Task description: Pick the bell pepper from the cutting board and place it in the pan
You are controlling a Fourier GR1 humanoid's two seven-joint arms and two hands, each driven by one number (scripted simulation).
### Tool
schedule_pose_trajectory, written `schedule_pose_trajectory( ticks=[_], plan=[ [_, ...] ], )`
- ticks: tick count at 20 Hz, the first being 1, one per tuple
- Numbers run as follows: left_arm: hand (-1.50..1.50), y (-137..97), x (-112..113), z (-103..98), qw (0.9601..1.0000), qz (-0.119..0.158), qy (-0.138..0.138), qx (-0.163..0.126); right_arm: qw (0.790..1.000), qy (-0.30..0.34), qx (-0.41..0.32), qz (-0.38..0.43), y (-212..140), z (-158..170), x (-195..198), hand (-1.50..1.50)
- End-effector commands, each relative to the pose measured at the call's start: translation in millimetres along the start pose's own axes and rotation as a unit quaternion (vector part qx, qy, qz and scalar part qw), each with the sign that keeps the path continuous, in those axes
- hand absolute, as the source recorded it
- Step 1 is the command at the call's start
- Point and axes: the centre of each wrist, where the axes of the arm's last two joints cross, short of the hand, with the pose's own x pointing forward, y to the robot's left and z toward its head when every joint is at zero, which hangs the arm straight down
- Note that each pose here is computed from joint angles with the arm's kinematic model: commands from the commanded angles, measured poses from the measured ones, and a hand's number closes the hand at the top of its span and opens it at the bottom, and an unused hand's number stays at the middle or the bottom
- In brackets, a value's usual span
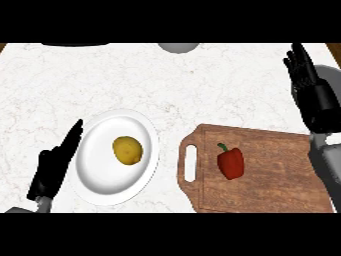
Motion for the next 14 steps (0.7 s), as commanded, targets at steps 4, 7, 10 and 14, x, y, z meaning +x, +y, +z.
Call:
schedule_pose_trajectory(
  ticks=[4, 7, 10, 14],
  plan=[
    [0.0, -29, 32, -10, 0.9925, 0.086, -0.053, -0.069, 0.962, -0.056, 0.235, 0.125, 73, -18, 34, 1.5],
    [0.0, -38, 32, -8, 0.9896, 0.103, -0.039, -0.092, 0.88, -0.153, 0.256, 0.37, 27, -41, 75, 1.5],
    [0.0, -60, 47, -9, 0.9759, 0.174, -0.047, -0.123, 0.884, -0.198, 0.267, 0.329, 98, -17, 38, -1.5],
    [0.0, -48, 32, -4, 0.9772, 0.175, -0.038, -0.113, 0.885, -0.259, 0.273, 0.274, 102, 6, 45, -1.5]
  ],
)
